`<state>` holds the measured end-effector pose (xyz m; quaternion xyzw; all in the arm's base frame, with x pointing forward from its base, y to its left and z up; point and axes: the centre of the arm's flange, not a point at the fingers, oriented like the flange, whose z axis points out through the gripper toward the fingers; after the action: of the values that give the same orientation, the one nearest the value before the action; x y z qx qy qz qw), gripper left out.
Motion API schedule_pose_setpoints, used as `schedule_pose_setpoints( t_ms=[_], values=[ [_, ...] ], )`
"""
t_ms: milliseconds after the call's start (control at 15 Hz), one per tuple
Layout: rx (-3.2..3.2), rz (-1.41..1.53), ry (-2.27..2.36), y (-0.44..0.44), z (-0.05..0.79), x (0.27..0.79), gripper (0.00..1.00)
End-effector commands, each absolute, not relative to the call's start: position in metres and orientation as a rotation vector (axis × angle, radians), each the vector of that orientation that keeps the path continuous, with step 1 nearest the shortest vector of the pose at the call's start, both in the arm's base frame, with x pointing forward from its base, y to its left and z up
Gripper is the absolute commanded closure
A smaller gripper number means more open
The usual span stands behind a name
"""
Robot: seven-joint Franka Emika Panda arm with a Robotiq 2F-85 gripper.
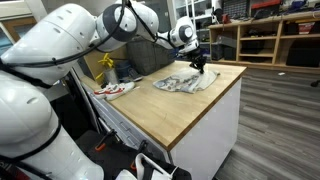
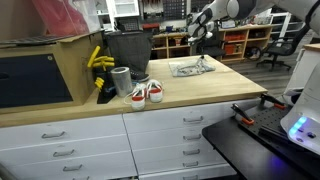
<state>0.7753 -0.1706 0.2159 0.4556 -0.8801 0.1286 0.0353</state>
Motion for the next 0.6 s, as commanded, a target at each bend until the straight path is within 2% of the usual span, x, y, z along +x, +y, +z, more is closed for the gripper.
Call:
schedule_pose_setpoints(
  t_ms=[0,267,333,400,533],
  values=[
    [1.225,0.457,-2.767,-0.1824,0.2215,0.7967,0.99],
    [1.103,0.510,-2.817,-0.1906,0.2237,0.8011,0.99],
    [1.100,0.507,-2.817,-0.1900,0.2231,0.7998,0.72],
    [1.107,0.504,-2.815,-0.1881,0.2228,0.7979,0.71],
    [1.163,0.442,-2.803,-0.1808,0.2236,0.7919,0.57]
  ],
)
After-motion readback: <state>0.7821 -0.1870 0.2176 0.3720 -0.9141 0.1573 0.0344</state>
